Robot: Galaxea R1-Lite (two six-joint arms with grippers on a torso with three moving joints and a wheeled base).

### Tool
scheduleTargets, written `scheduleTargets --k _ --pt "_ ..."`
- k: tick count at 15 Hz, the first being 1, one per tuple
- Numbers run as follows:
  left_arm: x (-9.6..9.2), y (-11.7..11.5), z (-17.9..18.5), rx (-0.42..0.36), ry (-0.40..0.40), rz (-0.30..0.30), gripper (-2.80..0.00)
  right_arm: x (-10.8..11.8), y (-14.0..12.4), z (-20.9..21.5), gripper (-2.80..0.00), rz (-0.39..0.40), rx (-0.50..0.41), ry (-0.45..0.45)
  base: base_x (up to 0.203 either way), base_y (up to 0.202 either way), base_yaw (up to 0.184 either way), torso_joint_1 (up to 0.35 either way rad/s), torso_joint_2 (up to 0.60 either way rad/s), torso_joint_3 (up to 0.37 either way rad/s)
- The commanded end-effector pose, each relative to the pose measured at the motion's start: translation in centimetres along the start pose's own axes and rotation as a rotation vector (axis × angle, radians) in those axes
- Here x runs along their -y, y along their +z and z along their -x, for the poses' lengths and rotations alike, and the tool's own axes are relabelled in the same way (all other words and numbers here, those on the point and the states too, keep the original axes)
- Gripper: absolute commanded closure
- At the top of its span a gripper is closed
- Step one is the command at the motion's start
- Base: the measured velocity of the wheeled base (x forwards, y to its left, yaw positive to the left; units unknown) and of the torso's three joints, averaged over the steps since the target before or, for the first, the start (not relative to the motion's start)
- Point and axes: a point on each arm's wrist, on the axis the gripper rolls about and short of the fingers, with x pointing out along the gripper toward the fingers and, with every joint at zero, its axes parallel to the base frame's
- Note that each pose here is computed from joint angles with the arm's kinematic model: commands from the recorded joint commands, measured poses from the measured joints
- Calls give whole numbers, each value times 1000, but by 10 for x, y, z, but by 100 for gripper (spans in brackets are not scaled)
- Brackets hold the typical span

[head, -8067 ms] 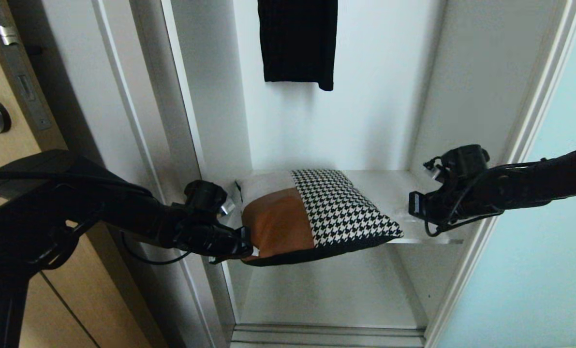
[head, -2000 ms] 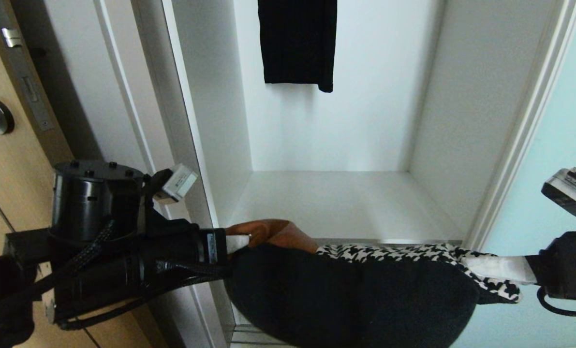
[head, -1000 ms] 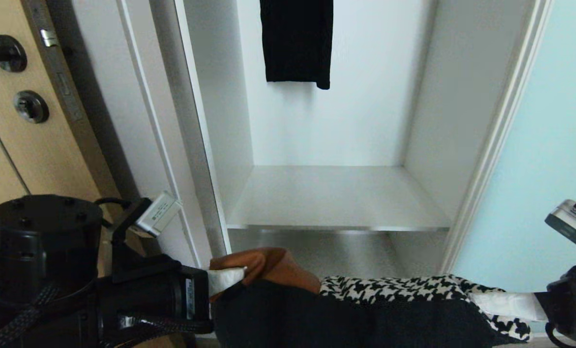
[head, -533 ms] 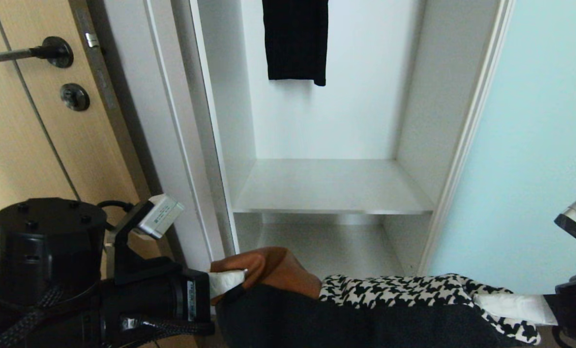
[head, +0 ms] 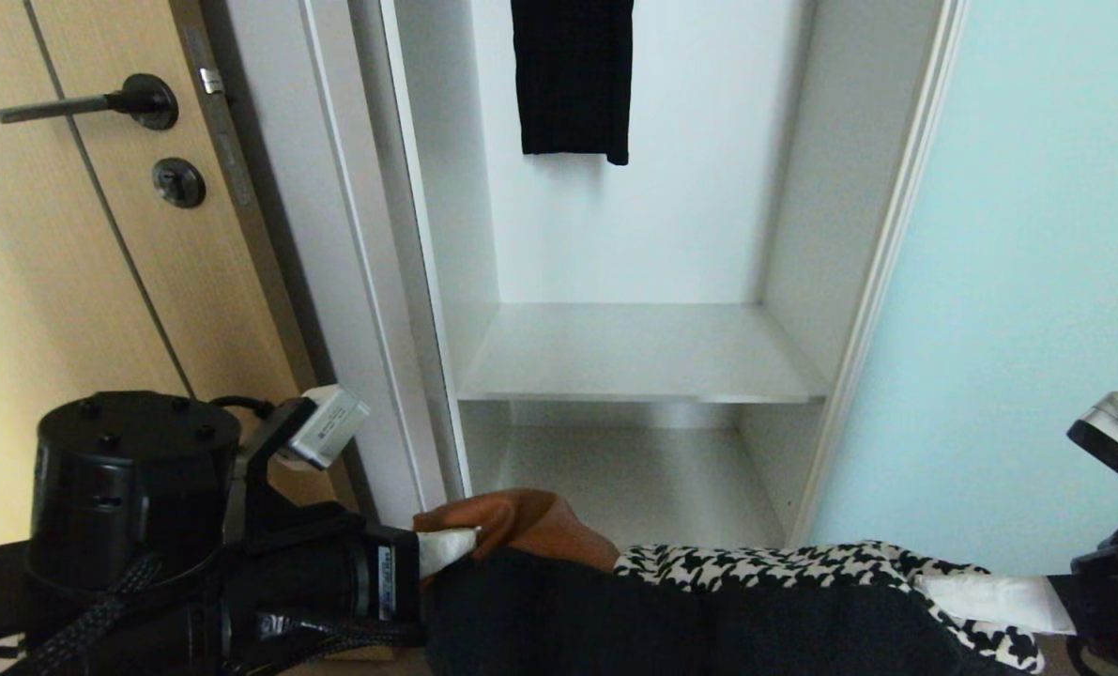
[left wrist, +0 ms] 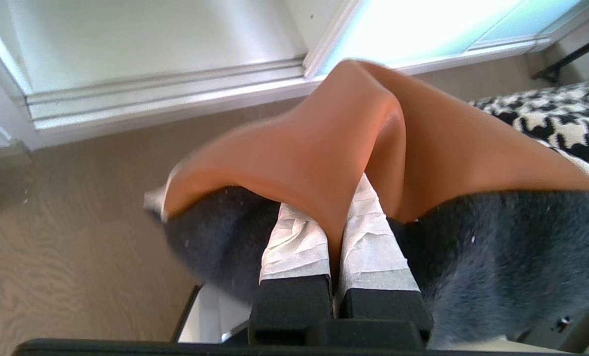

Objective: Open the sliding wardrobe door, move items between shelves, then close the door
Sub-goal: Place the pillow on the lower shelf

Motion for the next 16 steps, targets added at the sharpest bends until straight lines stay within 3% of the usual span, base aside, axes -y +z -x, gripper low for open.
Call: scheduleTargets --k 1,6,16 --pt "-2 -4 -2 -16 9 4 0 1 0 -1 0 -9 -8 2 0 0 0 0 0 0" --pt "-4 -8 -4 15 -4 3 0 1 -1 -2 0 -16 -18 15 0 0 0 1 1 -30" --pt "-4 -8 -10 3 0 5 0 7 2 -8 0 -24 -10 16 0 0 0 3 2 -189"
